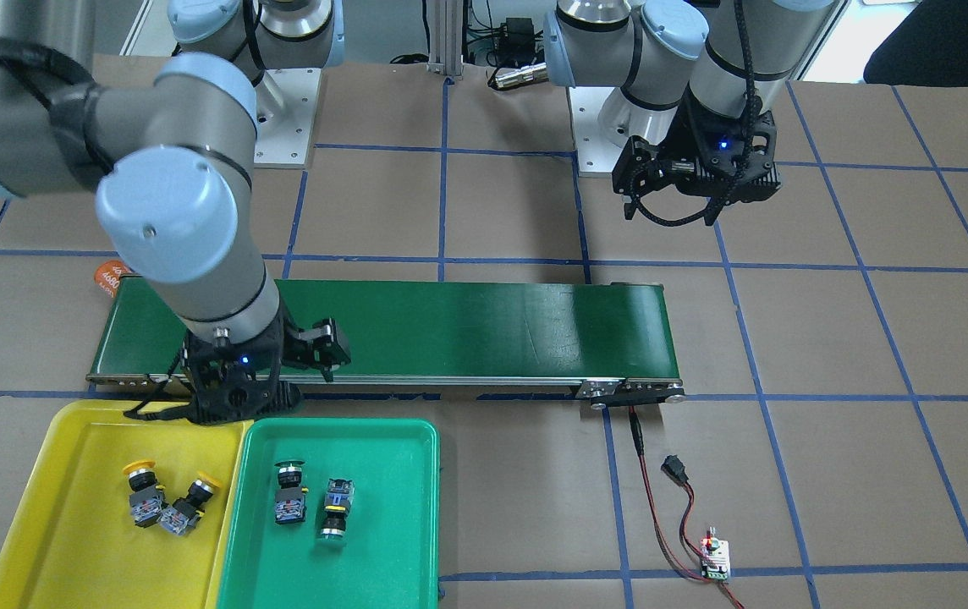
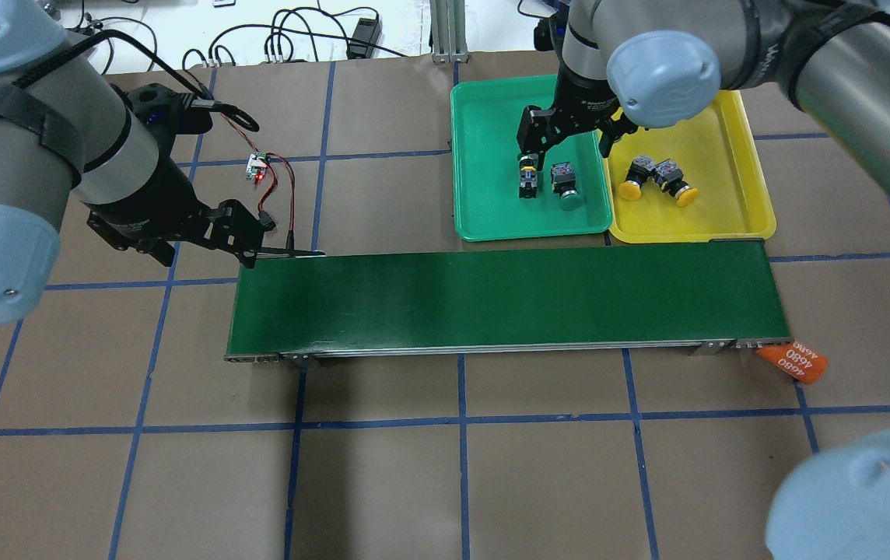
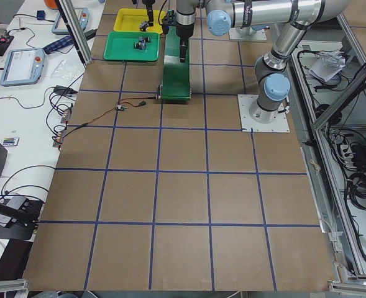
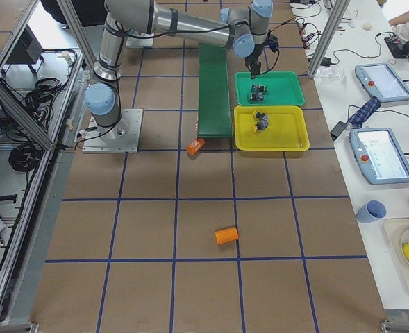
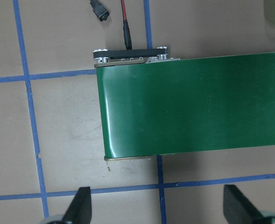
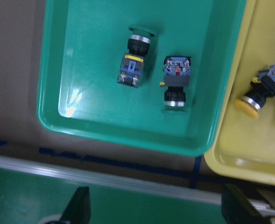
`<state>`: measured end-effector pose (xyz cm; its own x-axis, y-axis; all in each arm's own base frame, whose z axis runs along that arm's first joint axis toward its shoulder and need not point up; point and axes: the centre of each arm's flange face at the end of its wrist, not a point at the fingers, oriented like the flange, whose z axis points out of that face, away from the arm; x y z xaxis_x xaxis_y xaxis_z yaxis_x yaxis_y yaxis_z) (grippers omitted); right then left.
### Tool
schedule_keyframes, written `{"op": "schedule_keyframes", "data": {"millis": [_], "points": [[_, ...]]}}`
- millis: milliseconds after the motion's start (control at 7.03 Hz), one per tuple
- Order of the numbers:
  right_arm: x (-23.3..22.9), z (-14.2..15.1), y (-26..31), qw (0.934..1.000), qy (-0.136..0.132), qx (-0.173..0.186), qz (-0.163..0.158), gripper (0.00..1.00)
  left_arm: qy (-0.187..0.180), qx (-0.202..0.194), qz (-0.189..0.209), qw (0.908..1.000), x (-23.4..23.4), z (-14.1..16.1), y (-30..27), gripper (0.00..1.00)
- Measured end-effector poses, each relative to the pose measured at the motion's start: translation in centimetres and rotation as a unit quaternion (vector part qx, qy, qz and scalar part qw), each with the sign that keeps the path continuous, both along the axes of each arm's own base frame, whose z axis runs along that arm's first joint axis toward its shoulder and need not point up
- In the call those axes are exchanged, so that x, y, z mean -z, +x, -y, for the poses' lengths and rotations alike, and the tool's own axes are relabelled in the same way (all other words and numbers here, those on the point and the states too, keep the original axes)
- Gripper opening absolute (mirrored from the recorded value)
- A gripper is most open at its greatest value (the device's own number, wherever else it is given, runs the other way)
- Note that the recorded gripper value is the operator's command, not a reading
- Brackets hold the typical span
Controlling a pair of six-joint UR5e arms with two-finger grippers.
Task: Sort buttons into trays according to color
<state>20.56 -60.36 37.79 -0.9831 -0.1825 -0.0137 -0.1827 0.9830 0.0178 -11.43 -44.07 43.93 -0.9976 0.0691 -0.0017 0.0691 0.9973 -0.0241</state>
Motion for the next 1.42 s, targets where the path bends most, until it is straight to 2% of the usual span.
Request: {"op": "schedule_keyframes", "data": {"millis": [284,569,711,995,1422], "points": [[-4.5,-6.2,-2.7,0.9997,0.016,0.016,-0.003,1.0,0.0,0.0,0.0,1.0,0.0,0.0,0.0,1.0],[-6.1,-11.0,-5.2,0.9992,0.01,0.039,-0.001,1.0,-0.002,-0.001,0.0,1.0,-0.1,0.0,0.0,1.0],[-6.7,-11.7,-5.8,0.999,0.0,0.045,0.0,1.0,-0.003,-0.001,0.0,1.0,-0.2,0.0,0.0,1.0],[-8.8,-11.0,-6.1,0.9982,-0.026,0.054,-0.001,1.0,-0.004,-0.001,0.0,1.0,-0.3,0.0,0.0,1.0],[-10.2,-10.4,-6.0,0.9978,-0.026,0.061,-0.003,1.0,-0.003,0.0,0.0,1.0,-0.2,0.0,0.0,1.0]]}}
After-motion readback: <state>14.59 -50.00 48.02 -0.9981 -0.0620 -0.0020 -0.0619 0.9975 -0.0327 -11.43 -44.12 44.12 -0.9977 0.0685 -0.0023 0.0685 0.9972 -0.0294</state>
